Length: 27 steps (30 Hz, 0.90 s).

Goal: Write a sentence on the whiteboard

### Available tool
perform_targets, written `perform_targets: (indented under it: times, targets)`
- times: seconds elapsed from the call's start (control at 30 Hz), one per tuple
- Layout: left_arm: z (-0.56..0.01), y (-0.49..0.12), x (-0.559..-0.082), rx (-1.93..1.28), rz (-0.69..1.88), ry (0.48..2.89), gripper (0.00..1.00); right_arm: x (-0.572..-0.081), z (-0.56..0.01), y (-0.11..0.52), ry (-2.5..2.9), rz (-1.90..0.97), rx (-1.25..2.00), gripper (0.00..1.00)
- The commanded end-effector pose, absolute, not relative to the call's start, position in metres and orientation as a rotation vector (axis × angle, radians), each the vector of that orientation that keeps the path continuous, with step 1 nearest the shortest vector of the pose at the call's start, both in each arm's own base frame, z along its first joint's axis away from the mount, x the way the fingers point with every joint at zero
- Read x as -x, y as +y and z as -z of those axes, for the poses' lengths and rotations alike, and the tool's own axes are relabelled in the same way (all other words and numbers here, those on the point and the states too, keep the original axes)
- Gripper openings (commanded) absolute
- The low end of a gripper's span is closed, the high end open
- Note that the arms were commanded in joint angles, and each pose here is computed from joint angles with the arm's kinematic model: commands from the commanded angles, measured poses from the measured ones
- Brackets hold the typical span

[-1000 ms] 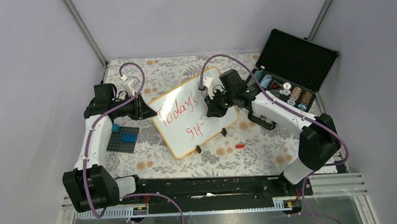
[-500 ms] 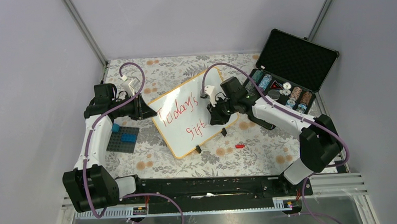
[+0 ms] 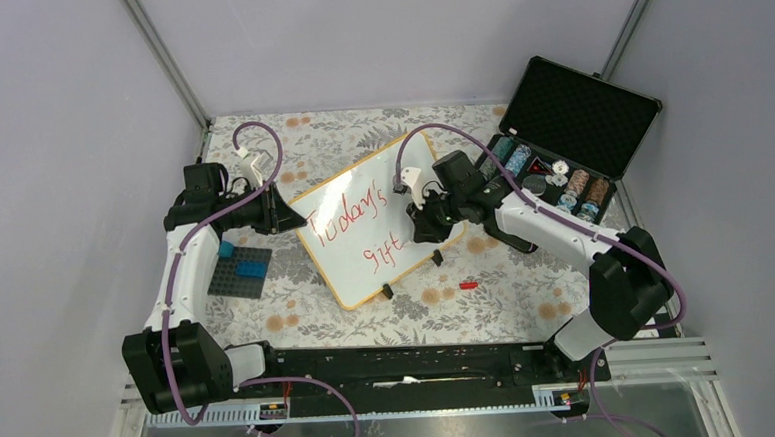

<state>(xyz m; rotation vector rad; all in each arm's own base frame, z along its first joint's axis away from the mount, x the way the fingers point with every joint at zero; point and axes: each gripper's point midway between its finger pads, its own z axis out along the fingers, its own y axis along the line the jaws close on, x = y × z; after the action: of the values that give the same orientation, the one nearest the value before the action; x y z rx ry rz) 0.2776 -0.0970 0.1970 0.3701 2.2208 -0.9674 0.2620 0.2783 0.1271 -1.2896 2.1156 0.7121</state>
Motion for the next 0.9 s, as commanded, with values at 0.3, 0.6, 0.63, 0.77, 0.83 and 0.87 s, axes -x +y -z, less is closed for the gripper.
perform_targets:
  times: [0.3,0.6,0.63,0.77,0.83,0.87]
  targets:
    - [-0.187,-0.093,-0.284,-0.423,0.872,2.241,0.05,-0.257,-0.173,0.283,2.002,-0.770,1.294,0.00]
    - [-0.189,-0.094,-0.282,-0.425,0.868,2.235,0.05,-0.266,-0.164,0.276,2.028,-0.694,1.280,0.00]
    - [-0.188,-0.094,-0.282,-0.424,0.871,2.236,0.05,-0.269,-0.162,0.276,2.030,-0.681,1.276,0.00]
    - [-0.189,-0.094,-0.283,-0.424,0.867,2.235,0.05,-0.276,-0.157,0.276,2.045,-0.653,1.271,0.00]
    - [-0.189,-0.094,-0.283,-0.423,0.868,2.236,0.05,-0.278,-0.153,0.275,2.053,-0.643,1.268,0.00]
    - [-0.188,-0.094,-0.283,-0.423,0.869,2.237,0.05,-0.280,-0.152,0.276,2.053,-0.636,1.266,0.00]
